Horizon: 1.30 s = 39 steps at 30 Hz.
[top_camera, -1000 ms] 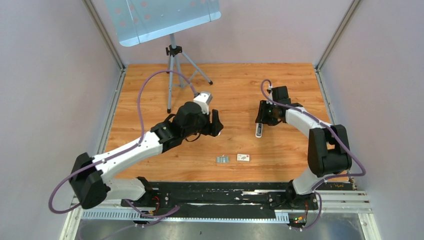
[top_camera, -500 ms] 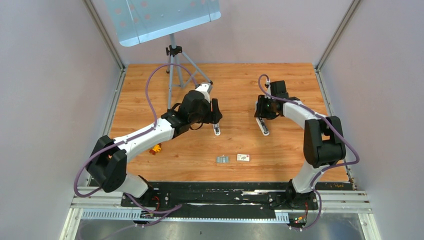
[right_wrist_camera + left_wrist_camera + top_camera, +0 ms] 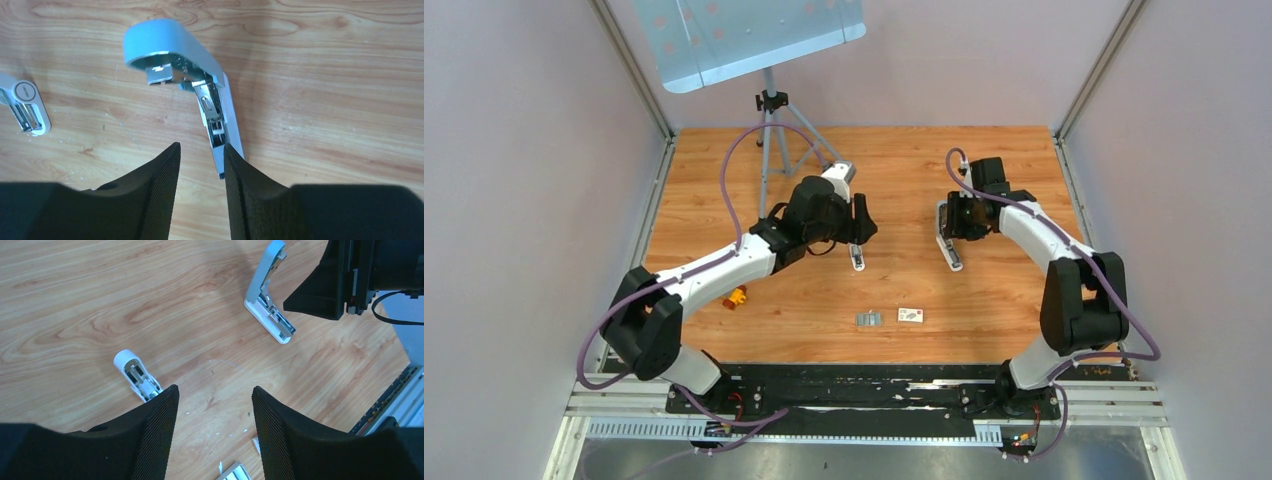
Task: Load the staples into the stapler
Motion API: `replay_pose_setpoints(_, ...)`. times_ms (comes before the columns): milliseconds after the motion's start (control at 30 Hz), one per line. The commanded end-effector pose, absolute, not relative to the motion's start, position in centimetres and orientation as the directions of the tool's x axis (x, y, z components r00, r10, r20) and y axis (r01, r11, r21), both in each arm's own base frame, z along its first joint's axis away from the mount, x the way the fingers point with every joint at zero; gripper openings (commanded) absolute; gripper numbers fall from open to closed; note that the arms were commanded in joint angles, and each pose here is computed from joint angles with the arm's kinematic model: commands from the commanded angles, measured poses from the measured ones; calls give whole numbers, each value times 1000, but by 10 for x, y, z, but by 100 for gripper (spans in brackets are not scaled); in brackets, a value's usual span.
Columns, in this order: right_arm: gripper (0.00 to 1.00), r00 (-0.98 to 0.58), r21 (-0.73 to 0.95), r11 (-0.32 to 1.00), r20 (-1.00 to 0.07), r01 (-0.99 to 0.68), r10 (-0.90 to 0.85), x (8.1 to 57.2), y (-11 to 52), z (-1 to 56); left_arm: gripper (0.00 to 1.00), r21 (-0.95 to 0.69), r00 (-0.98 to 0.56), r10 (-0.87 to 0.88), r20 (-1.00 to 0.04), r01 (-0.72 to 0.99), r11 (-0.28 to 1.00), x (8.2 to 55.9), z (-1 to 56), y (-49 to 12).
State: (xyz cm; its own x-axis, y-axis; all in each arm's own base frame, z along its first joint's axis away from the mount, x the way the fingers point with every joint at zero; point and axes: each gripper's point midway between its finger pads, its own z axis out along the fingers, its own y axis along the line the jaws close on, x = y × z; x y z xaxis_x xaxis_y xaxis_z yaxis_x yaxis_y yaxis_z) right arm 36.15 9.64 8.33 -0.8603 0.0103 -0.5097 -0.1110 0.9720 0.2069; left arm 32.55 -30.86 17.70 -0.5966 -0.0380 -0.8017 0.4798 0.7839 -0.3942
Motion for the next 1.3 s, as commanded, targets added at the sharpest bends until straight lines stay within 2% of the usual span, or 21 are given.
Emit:
replay_pose_setpoints(0, 39, -860, 136, 979, -507, -149, -60, 346, 87, 99, 58, -428, -566, -77, -821, 519, 740, 332, 197, -322)
replay_pose_setpoints(200, 32, -861, 30, 983, -488, -180, -142, 337, 89, 91, 58, -438, -572, -85, -816, 515, 737, 325, 194, -317)
replay_pose_setpoints(533, 31, -861, -218, 953, -420, -212, -288, 335, 82, 69, 60, -448, -594, -84, -800, 497, 743, 295, 179, -293)
replay_pose_setpoints(1267, 27, -852, -284, 924, -386, -256, -354, 332, 92, 47, 64, -410, -570, -73, -818, 490, 769, 281, 181, -270)
